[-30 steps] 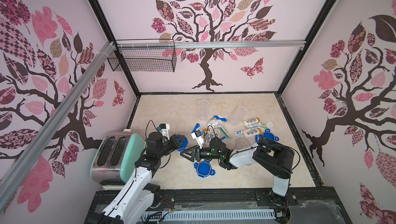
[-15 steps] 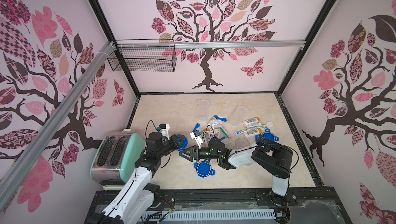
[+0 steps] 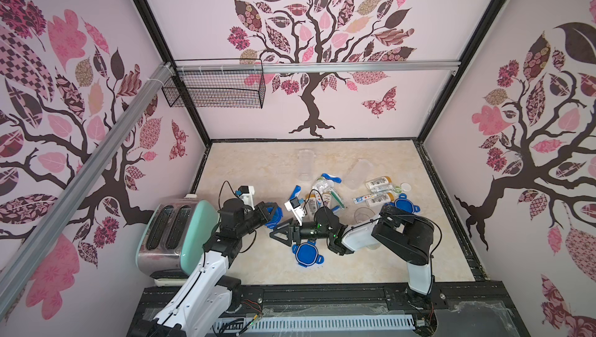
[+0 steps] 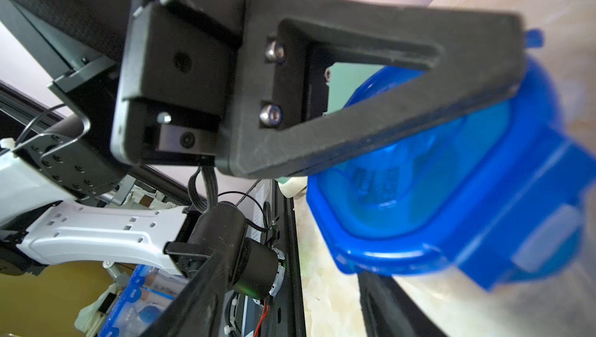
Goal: Take out toiletry kits
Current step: Unfasten the latch on the container.
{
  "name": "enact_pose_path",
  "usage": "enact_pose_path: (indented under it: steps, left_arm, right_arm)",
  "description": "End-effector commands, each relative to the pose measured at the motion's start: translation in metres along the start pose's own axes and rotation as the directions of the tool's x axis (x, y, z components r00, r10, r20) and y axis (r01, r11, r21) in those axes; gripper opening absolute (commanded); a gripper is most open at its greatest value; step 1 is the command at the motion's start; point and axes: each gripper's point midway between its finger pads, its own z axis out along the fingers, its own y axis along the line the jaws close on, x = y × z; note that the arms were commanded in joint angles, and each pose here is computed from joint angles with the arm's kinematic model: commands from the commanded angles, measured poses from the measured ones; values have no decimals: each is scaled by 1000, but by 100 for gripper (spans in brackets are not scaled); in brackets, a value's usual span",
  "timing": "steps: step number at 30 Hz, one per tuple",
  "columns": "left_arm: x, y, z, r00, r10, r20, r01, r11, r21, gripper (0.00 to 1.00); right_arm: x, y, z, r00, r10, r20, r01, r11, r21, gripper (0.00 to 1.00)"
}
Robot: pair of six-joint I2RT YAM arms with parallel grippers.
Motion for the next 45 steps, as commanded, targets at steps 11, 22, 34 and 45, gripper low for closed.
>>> enact_pose_path:
  steps: [11, 22, 34, 45]
  left_arm:
    - [53, 74, 1, 985, -107, -133, 73, 968, -239, 0]
    - [42, 56, 2, 987, -106, -120, 83, 979, -188, 0]
    - [-21, -29, -23, 998, 32, -46, -35, 996, -82, 30]
    - [-38, 12, -74, 989, 73, 131, -22, 934, -356, 82]
  right_arm:
    - [-5, 56, -7, 954, -286, 90, 299, 919, -258, 64]
    - [5, 45, -11, 957, -291, 17, 289, 939, -187, 70]
    - [10, 58, -27, 929, -358, -99, 341, 928, -152, 78]
    - [16, 53, -43, 921, -371, -123, 357, 927, -117, 80]
